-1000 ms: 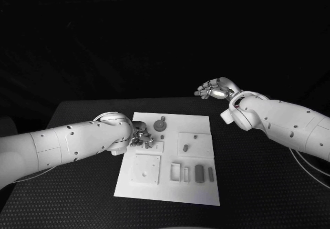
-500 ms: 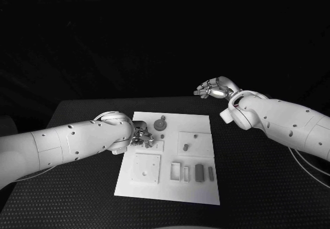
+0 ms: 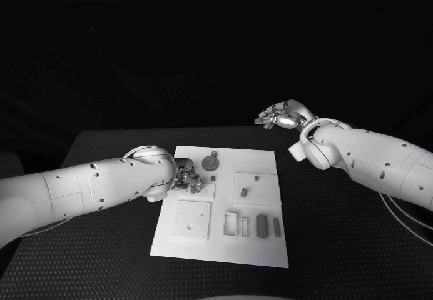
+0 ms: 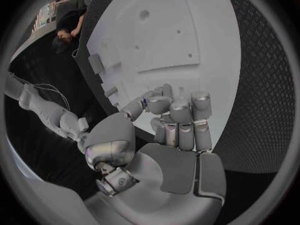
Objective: Assemble the parts on the task board
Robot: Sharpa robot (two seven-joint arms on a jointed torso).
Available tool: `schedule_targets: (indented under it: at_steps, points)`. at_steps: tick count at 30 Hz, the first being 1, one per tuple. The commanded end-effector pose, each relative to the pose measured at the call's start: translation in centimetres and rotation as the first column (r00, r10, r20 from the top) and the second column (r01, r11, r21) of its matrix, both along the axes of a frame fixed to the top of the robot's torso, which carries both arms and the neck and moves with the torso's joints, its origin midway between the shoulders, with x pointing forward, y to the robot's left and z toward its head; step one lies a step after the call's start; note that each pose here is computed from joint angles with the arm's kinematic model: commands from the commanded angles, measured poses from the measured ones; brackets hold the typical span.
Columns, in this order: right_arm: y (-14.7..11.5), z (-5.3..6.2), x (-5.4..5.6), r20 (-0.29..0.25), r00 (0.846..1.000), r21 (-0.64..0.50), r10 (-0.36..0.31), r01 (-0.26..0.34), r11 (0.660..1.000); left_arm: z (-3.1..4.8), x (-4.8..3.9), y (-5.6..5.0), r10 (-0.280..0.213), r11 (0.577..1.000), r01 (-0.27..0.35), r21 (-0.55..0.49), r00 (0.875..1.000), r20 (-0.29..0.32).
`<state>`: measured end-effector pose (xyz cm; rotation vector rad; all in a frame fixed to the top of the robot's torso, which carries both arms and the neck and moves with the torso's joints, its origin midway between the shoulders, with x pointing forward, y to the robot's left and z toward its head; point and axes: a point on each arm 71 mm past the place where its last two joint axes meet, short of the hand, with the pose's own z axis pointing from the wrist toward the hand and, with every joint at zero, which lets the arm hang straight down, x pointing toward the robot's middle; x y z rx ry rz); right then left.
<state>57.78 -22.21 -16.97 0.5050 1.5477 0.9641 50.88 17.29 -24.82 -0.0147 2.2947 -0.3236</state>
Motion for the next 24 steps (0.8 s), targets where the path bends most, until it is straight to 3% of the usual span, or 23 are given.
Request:
schedule_targets:
  at_steps: [1, 24]
  points:
    - [0.17, 0.03, -0.03, 0.001, 1.000, 0.003, 0.019, -0.019, 1.000, -0.77, -0.63, -0.26, -0.038, 0.999, 0.040, 0.030, 0.998, -0.043]
    - [0.11, 0.00, -0.05, -0.003, 1.000, 0.004, 0.019, -0.019, 1.000, -0.86, -0.67, -0.50, -0.043, 0.998, 0.045, 0.037, 0.997, -0.058]
